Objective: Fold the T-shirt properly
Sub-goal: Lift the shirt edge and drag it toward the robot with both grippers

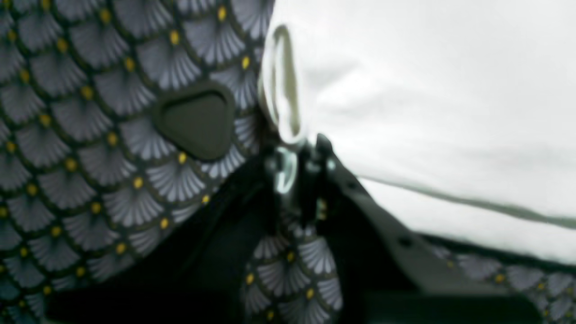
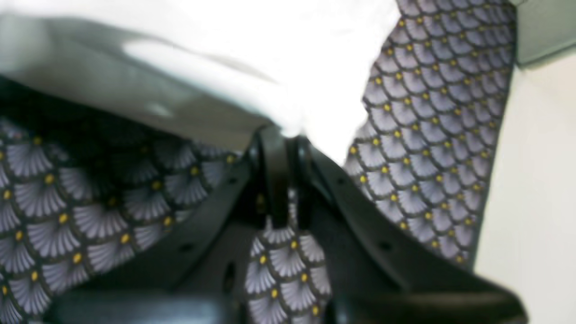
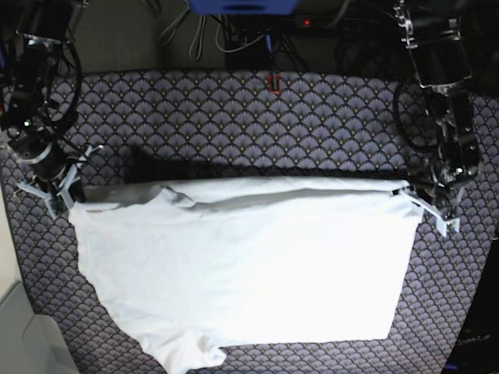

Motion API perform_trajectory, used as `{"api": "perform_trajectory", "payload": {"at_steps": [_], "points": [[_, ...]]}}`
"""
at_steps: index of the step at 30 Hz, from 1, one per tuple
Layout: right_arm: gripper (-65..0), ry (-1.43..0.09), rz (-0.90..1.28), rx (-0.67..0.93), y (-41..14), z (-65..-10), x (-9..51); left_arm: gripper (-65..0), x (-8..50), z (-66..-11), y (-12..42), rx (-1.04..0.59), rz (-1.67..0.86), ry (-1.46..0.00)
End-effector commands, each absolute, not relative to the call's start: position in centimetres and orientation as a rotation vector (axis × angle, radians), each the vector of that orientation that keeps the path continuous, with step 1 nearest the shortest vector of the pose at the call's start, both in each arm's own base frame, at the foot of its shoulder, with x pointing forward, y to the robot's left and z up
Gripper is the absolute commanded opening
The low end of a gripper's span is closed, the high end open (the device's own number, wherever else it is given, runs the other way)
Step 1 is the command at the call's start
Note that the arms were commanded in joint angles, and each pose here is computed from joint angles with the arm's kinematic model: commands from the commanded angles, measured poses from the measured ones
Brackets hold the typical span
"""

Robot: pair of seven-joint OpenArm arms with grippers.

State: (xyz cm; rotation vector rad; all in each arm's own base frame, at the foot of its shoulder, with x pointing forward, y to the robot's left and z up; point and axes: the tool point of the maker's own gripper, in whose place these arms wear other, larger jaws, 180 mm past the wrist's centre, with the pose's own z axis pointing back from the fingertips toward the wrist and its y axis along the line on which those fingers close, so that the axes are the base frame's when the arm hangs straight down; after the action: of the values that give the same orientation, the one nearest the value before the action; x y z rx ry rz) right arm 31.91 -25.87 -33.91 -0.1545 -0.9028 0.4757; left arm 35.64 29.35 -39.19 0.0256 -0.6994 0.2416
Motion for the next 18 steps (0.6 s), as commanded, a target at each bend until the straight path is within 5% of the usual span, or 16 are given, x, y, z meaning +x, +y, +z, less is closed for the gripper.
{"api": "perform_trajectory", "payload": {"at_steps": [1, 18], "points": [[-65.0, -0.956, 0.493, -0.2, -26.7, -31.5, 32.9, -64.6, 37.0, -36.3, 30.8, 0.067, 0.234, -0.77], [-65.0, -1.022, 0.541, -0.274, -26.9, -27.7, 34.0, -64.6, 37.2, -33.0, 32.1, 0.106, 0.202, -0.69]]}}
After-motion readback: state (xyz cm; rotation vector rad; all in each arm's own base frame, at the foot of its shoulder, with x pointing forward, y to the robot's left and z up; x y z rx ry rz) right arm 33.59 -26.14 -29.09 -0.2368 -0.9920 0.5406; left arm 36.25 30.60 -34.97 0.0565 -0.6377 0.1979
